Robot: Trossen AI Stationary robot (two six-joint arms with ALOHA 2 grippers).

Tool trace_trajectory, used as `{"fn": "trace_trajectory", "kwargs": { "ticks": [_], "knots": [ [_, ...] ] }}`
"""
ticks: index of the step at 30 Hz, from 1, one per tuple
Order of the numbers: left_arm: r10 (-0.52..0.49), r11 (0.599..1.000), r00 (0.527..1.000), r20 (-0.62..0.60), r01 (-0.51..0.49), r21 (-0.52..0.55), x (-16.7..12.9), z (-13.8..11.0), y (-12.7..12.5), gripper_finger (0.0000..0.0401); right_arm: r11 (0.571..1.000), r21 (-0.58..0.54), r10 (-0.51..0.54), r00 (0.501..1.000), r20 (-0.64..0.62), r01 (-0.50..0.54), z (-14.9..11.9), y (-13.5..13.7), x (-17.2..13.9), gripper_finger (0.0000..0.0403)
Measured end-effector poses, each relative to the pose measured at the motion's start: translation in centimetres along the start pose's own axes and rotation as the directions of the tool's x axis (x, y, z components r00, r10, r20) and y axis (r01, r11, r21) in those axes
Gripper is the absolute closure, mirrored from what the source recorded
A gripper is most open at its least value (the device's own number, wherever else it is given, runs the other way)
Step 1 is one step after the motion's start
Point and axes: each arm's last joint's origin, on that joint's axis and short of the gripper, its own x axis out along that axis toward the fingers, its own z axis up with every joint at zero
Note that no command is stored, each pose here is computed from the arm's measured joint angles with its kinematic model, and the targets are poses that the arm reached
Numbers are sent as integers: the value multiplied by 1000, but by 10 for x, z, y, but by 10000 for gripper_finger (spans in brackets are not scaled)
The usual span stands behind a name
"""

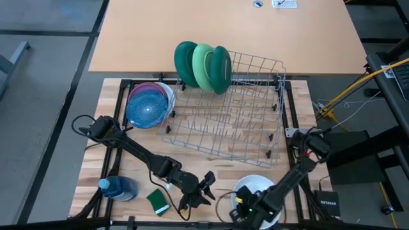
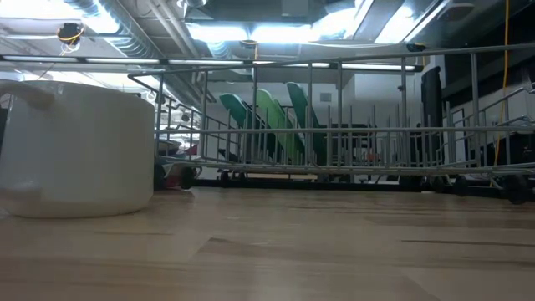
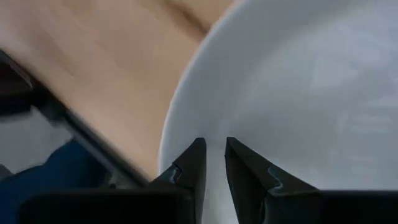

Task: Sort dishes
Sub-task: Put the bottom white plate into the dishwasher rack

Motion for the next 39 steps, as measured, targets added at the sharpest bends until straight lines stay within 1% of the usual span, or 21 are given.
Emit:
{"fn": "trace_trajectory", "kwargs": {
  "ticks": [5,9,13,17,22,28,34,39],
  "knots": [
    [-4,1000,1000,-9,4,0,0,-1,-1,288,996,-69,54,997,51,-51,32,13,11,338],
    [-19,1000,999,-32,19,-1,0,-3,-2,288,988,-137,79,992,95,-66,61,21,17,338],
    [-40,999,997,-68,40,-11,-1,-6,-4,288,983,-178,71,990,121,-49,85,23,21,338],
    [-64,998,992,-108,62,-28,-1,-10,-6,288,973,-228,59,989,134,-28,100,23,23,338],
    [-93,995,984,-152,88,-38,-3,-14,-9,288,966,-257,44,989,143,-6,115,23,25,338],
    [-158,987,955,-249,152,-43,-5,-22,-17,288,970,-241,37,983,181,8,131,22,27,338],
    [-190,981,929,-319,195,-18,-8,-28,-22,288,969,-245,34,982,185,13,135,22,27,338],
    [-194,978,927,-322,208,8,-8,-28,-23,288,967,-255,50,984,169,-5,134,28,23,338]
  ]
}}
